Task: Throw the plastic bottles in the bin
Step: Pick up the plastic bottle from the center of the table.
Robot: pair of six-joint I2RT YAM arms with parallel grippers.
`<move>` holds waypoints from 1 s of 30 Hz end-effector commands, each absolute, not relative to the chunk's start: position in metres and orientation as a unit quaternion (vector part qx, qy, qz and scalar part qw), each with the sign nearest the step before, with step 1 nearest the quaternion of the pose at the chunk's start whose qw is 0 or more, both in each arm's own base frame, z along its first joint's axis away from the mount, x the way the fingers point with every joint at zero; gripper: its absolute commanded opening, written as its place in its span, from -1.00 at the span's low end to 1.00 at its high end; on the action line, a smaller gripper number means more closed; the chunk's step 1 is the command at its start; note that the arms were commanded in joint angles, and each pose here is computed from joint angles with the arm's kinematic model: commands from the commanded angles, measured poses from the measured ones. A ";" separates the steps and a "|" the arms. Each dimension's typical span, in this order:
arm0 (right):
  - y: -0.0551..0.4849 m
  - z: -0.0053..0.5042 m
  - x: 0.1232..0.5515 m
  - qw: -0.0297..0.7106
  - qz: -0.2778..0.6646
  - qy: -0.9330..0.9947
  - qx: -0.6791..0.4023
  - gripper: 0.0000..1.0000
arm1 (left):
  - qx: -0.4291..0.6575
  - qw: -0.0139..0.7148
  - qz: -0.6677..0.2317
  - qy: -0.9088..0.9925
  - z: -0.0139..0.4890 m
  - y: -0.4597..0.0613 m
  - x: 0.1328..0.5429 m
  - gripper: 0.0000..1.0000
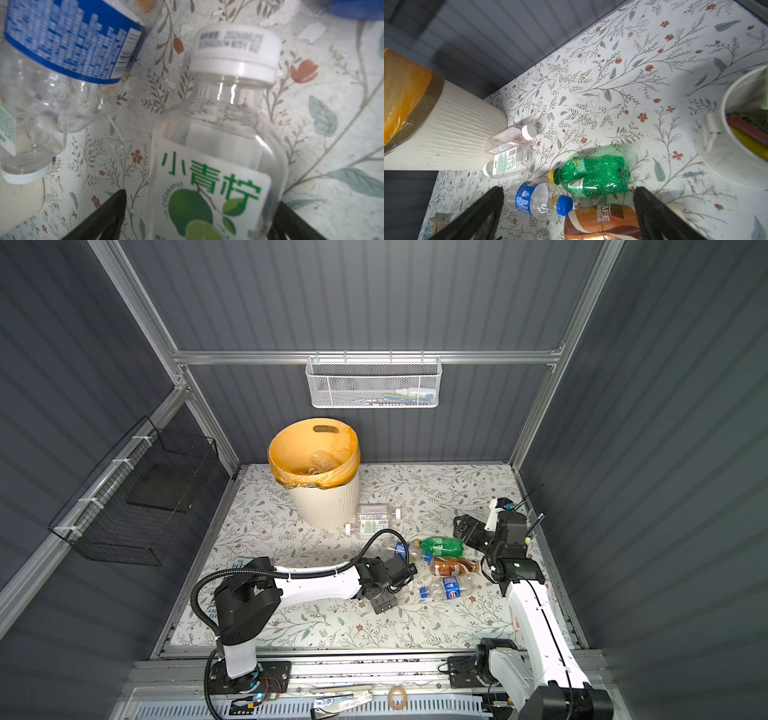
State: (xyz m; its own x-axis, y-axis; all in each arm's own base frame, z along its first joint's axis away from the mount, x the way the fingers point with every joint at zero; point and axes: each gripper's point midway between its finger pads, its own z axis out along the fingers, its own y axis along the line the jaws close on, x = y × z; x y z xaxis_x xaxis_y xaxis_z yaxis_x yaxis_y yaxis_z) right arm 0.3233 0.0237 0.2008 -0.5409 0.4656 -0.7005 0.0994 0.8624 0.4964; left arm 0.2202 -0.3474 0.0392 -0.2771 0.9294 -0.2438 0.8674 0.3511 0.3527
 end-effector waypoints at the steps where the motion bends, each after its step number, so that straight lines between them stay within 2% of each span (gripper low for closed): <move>1: 0.021 0.195 0.320 0.449 0.194 0.856 0.167 0.98 | 0.566 0.215 0.077 0.792 0.050 -0.343 0.228 1.00; 15: 0.021 0.191 0.321 0.444 0.194 0.859 0.168 0.98 | 0.594 0.118 0.022 0.796 0.016 -0.340 0.220 0.95; 18: 0.021 0.190 0.321 0.443 0.194 0.859 0.169 0.98 | 0.595 0.110 0.019 0.796 0.013 -0.339 0.218 0.84; 24: 0.022 0.189 0.323 0.442 0.197 0.858 0.169 0.98 | 0.592 0.099 0.002 0.799 0.012 -0.342 0.213 0.46; 30: 0.021 0.189 0.324 0.443 0.196 0.859 0.168 0.98 | 0.567 0.144 -0.011 0.811 0.033 -0.345 0.220 0.40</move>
State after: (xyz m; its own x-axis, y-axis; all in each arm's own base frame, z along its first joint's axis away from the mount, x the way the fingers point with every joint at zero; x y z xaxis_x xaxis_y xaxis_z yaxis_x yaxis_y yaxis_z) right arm 0.3230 0.0224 0.1913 -0.5544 0.4674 -0.6886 0.1168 0.8629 0.4917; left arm 0.2247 -0.3518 0.0283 -0.2826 0.9290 -0.2389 0.9304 0.3261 0.1675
